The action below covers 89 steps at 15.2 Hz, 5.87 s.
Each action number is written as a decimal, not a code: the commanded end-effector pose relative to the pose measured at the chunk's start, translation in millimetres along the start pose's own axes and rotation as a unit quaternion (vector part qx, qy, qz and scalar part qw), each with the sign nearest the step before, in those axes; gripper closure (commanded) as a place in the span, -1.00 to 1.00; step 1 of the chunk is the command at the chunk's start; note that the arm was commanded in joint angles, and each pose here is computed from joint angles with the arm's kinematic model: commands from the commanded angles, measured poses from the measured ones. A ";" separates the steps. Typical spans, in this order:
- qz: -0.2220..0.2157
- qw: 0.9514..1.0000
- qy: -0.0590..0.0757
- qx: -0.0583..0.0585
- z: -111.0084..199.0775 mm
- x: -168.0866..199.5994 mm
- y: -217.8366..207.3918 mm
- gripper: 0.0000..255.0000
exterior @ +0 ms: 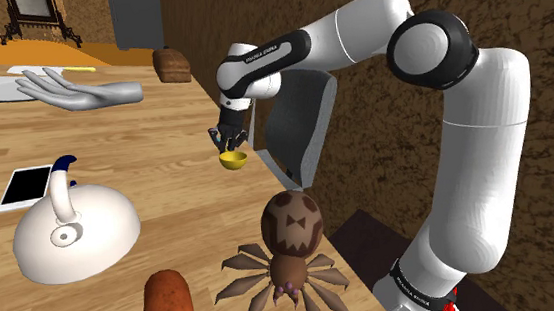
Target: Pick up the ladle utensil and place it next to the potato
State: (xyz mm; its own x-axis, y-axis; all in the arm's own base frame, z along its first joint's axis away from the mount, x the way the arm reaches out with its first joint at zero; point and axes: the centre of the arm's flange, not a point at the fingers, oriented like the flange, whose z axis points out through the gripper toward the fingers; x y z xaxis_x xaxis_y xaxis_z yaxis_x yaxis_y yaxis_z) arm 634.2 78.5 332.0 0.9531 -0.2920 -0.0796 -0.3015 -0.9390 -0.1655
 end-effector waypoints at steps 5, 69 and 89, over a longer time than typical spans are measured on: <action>0.000 1.000 0.000 0.000 0.6 -0.4 -0.5 1.00; 0.000 1.000 0.000 0.000 -11.0 -236.6 -86.5 1.00; 0.000 1.000 0.000 0.000 7.6 -234.0 -81.2 -1.00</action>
State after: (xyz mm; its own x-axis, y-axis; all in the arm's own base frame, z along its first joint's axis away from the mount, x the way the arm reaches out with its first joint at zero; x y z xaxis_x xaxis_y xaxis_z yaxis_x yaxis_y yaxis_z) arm 436.8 225.1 349.5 0.9532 -0.2915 -0.0800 -0.3011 -0.9391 -0.1657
